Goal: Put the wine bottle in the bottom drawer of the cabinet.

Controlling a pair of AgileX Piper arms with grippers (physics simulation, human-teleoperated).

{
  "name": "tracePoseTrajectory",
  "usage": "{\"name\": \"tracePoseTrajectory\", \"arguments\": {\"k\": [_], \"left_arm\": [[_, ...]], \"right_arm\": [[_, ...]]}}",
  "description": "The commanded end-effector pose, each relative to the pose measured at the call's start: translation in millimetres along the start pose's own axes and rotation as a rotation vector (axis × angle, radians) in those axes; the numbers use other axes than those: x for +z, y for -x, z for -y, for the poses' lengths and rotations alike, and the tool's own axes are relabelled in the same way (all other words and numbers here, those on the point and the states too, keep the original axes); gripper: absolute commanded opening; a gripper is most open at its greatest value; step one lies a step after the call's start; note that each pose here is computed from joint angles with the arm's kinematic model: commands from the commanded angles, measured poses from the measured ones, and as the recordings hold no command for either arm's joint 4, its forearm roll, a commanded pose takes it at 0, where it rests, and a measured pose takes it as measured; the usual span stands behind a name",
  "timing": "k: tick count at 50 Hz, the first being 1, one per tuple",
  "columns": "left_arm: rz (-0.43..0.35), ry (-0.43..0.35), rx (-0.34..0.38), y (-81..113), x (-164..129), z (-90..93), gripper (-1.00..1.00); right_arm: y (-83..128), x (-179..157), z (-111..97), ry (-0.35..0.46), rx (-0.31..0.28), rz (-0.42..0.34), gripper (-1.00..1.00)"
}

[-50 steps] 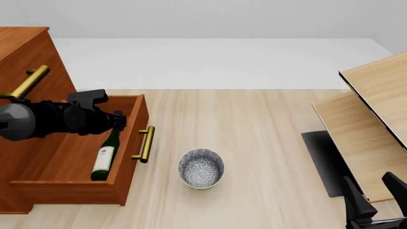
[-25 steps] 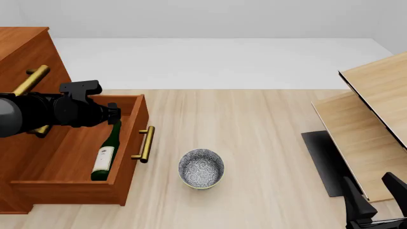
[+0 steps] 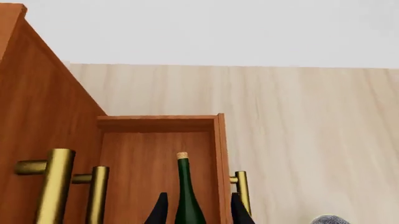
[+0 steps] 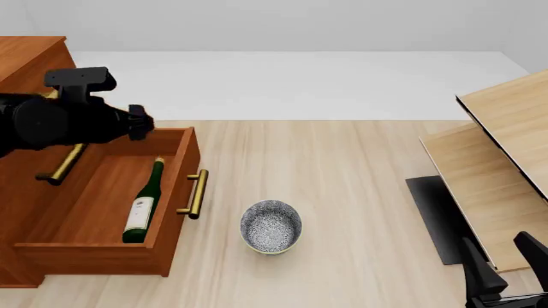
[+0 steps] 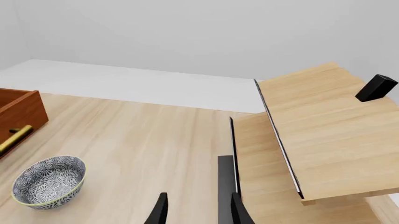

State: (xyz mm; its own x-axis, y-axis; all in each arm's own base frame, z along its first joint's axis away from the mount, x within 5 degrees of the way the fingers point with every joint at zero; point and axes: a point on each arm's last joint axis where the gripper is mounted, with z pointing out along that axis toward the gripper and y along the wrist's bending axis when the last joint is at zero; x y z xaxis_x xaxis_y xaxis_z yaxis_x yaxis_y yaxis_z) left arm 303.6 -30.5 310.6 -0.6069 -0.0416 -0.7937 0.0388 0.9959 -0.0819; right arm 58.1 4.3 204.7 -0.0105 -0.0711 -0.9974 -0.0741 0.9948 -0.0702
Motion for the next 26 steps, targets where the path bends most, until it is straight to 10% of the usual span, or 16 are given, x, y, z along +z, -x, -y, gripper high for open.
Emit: {"name": "tracePoseTrajectory", "arguments": {"k": [1,26], "left_arm": [[0.089,-0.045,0.074,23.6,-65.7,15.1,1.00],[0.217,-0.079,0.116,20.0,-178.7,15.7,1.00]], "right_arm": [[-0.1,-0.1,0.1,-0.002,0.002,-0.001,1.00],[1.0,2.6,-0.2,0.005,-0.005,0.000,1.00]]}}
